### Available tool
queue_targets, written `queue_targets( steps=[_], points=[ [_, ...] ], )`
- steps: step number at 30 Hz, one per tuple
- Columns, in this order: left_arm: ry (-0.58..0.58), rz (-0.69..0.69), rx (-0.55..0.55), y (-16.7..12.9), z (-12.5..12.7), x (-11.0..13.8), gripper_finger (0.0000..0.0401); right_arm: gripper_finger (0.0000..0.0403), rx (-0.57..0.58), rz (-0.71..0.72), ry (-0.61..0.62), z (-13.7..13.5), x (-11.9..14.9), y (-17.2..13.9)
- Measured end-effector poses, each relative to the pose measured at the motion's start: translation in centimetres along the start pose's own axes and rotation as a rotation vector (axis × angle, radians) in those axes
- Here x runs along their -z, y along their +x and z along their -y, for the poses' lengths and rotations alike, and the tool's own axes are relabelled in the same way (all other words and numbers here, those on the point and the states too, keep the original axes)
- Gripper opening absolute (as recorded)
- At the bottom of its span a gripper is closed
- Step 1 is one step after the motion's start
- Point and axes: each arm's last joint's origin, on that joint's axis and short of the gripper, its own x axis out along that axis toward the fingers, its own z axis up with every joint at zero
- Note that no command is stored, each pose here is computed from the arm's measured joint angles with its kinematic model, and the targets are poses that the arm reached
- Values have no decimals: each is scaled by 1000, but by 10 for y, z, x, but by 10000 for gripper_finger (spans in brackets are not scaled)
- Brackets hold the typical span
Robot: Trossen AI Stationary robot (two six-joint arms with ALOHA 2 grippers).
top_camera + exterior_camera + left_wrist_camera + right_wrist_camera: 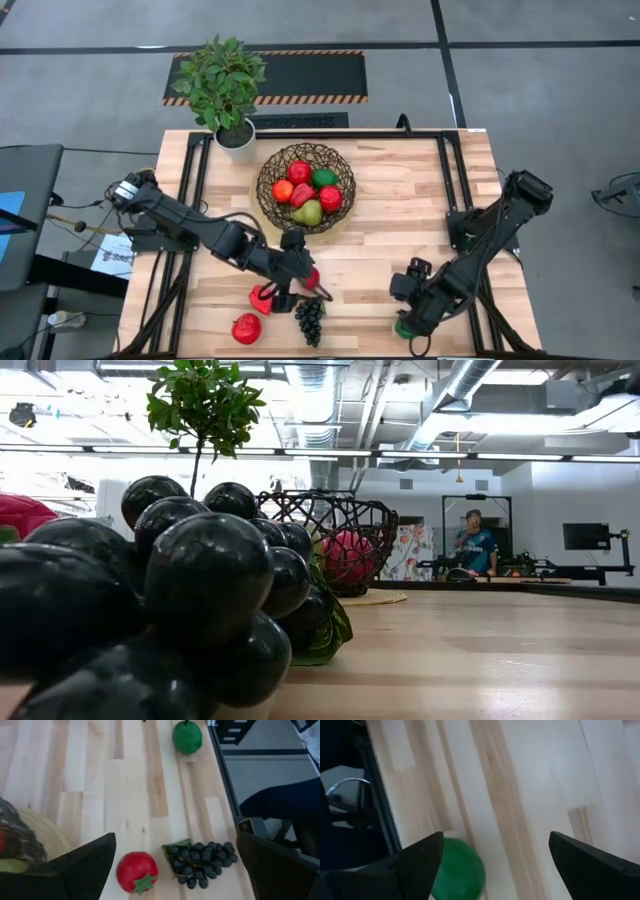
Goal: Build produce basket
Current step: Put the green lime into the basket
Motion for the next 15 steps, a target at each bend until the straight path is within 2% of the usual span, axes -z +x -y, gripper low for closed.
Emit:
queue_targets(
  steps=[7, 15],
  points=[
    [-14, 9, -9, -3, 17, 6, 398, 381, -51, 43, -53, 0, -14, 2],
    [-65, 46, -57, -8, 38, 15, 398, 381, -76, 20, -65, -1, -11, -2]
  ],
)
